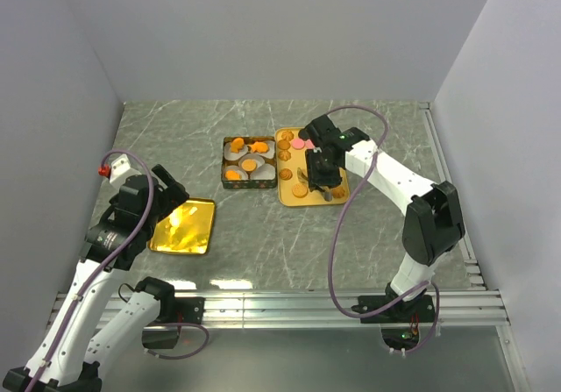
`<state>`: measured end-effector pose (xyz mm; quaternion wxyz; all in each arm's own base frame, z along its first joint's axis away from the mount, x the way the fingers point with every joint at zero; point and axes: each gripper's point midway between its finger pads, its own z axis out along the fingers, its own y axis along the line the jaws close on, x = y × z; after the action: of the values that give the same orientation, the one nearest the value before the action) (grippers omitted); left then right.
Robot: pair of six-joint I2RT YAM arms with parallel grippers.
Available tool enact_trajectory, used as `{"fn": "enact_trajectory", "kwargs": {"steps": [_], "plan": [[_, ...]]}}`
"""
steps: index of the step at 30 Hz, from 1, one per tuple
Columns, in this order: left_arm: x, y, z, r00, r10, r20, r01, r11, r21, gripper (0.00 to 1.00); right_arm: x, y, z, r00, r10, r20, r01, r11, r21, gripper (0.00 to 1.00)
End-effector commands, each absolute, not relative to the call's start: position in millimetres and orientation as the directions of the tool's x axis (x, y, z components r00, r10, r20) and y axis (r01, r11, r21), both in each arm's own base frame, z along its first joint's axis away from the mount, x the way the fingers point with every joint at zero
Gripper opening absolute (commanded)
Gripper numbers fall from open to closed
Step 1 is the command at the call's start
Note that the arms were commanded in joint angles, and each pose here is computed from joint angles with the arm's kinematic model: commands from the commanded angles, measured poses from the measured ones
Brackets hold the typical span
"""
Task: Pack the cookies
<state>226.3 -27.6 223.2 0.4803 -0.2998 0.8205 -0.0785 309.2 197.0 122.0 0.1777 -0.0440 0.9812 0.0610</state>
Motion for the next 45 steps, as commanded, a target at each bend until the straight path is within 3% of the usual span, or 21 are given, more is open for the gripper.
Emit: {"fn": "enact_trajectory", "kwargs": {"steps": [1, 11, 23, 32, 45], "plan": [[229, -30, 228, -0.356, -0.559, -0.749, -0.393, 0.817, -0.423, 0.97, 319, 199, 128, -0.924, -0.049, -0.380, -0.098, 0.989, 0.111, 0.42], [230, -31, 226, -0.363, -0.555, -0.748, -0.392, 0.819, -0.418, 0.97, 337, 208, 198, -0.861, -0.008, -0.508, -0.111, 0.979, 0.172, 0.42], [228, -30, 228, -0.354, -0.559, -0.750, -0.391, 0.817, -0.424, 0.96, 335, 244, 247, -0.826, -0.016, -0.563, -0.206, 0.939, 0.276, 0.43], [228, -30, 229, -0.348, -0.561, -0.751, -0.388, 0.815, -0.430, 0.96, 313, 284, 236, -0.836, -0.087, -0.542, -0.288, 0.910, 0.299, 0.43], [227, -30, 232, -0.340, -0.563, -0.753, -0.380, 0.815, -0.437, 0.96, 307, 297, 193, -0.865, -0.133, -0.483, -0.299, 0.911, 0.285, 0.44]]}}
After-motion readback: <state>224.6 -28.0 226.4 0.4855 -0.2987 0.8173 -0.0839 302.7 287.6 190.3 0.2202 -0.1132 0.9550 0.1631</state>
